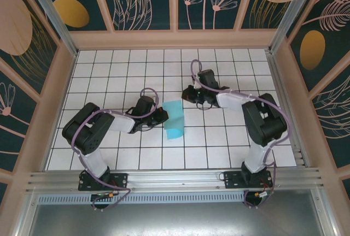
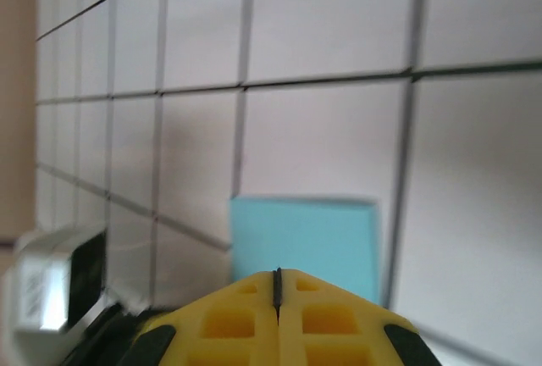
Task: Fold a paper plane with a square sheet of paper (pick it up from the middle)
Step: Fold the square sheet of paper in half at the center of the table.
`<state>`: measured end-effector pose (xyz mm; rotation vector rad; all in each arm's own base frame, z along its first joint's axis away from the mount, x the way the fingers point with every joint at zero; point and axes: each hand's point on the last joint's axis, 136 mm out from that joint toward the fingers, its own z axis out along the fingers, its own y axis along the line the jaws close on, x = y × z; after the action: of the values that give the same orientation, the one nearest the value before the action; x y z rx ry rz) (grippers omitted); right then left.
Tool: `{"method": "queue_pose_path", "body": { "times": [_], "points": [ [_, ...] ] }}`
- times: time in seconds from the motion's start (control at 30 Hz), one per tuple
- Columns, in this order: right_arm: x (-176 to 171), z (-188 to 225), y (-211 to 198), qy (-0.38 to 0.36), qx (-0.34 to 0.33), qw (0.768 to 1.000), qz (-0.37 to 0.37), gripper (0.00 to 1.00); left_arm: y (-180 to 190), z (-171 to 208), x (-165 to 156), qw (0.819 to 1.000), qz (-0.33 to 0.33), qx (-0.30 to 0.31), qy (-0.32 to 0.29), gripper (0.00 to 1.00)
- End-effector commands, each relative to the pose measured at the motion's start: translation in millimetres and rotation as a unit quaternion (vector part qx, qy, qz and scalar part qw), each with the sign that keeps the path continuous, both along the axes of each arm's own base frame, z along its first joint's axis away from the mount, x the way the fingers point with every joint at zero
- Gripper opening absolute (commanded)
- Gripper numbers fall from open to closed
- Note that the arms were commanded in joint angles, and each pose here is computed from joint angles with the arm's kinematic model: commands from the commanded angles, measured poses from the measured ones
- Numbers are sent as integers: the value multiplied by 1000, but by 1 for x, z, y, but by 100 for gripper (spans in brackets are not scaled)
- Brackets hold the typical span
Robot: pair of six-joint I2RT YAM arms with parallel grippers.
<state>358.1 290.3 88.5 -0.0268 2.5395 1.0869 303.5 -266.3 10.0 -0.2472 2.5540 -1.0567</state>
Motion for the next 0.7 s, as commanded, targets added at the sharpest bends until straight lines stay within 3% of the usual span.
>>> {"method": "queue_pose_path", "body": {
  "times": [0.0,0.23,0.67],
  "points": [
    [-44,-15,10,51,8,998,38,0,73,-86,-63,976,29,166,138,0],
    [-87,-41,15,104,13,992,76,0,72,-85,-62,977,31,163,136,0],
    [-82,-56,29,118,2,988,100,0,72,-87,-64,977,30,160,139,0]
  ]
}}
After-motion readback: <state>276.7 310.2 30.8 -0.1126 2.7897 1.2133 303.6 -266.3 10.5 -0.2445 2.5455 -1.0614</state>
